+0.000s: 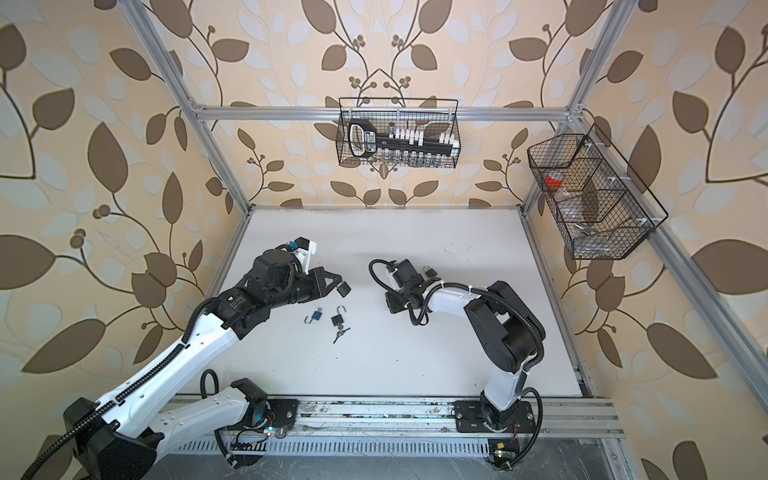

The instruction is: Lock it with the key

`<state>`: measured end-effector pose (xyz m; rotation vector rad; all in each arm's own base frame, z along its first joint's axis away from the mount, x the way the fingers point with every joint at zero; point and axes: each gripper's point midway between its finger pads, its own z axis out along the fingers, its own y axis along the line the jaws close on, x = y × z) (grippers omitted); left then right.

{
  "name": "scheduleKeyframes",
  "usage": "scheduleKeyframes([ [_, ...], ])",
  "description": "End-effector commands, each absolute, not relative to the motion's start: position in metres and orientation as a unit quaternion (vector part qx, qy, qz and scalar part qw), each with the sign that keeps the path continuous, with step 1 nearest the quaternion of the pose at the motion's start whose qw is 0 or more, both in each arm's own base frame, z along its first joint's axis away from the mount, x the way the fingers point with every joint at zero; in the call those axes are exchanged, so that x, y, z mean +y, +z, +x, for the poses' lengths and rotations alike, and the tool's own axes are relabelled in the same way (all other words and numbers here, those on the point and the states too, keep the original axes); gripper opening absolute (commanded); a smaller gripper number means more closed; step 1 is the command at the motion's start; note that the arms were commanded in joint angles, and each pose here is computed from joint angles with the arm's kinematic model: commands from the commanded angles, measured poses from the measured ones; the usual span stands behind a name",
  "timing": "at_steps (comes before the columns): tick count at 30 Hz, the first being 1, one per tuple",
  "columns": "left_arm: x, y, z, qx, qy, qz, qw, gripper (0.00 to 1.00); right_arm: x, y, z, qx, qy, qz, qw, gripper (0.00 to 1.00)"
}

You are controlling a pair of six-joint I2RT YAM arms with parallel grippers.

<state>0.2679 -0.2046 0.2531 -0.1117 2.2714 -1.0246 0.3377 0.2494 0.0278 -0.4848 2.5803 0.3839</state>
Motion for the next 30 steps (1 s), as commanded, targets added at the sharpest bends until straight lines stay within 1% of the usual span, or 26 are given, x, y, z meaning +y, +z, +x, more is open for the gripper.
scheduleKeyframes([
  [1, -0.199, 0.265, 0.27, 0.852, -0.396, -0.049, 0.34, 0.0, 0.251, 0.03, 0.345, 0.944, 0.139, -0.173, 0.243, 0.16],
  [4, -0.197, 0.264, 0.269, 0.853, -0.393, -0.05, 0.341, 0.0, 0.251, 0.033, 0.347, 0.943, 0.142, -0.173, 0.245, 0.22],
  [8, -0.196, 0.266, 0.268, 0.851, -0.394, -0.05, 0.343, 0.0, 0.253, 0.038, 0.347, 0.942, 0.148, -0.175, 0.245, 0.32],
  [11, -0.195, 0.266, 0.267, 0.851, -0.394, -0.05, 0.344, 0.0, 0.254, 0.043, 0.346, 0.941, 0.151, -0.176, 0.247, 0.37],
  [16, -0.196, 0.267, 0.268, 0.85, -0.394, -0.049, 0.345, 0.0, 0.251, 0.051, 0.346, 0.94, 0.147, -0.176, 0.252, 0.4],
  [18, -0.195, 0.268, 0.267, 0.85, -0.394, -0.047, 0.347, 0.0, 0.249, 0.062, 0.347, 0.937, 0.145, -0.173, 0.266, 0.41],
  [21, -0.196, 0.273, 0.267, 0.845, -0.398, -0.037, 0.355, 0.0, 0.242, 0.092, 0.346, 0.925, 0.147, -0.167, 0.307, 0.42],
  [24, -0.203, 0.287, 0.263, 0.829, -0.422, -0.011, 0.367, 0.0, 0.236, 0.135, 0.34, 0.9, 0.167, -0.164, 0.368, 0.44],
  [27, -0.217, 0.309, 0.256, 0.801, -0.465, 0.032, 0.376, 0.0, 0.231, 0.181, 0.324, 0.861, 0.204, -0.174, 0.432, 0.45],
  [30, -0.226, 0.325, 0.252, 0.784, -0.491, 0.058, 0.376, 0.0, 0.23, 0.231, 0.303, 0.813, 0.234, -0.194, 0.497, 0.46],
])
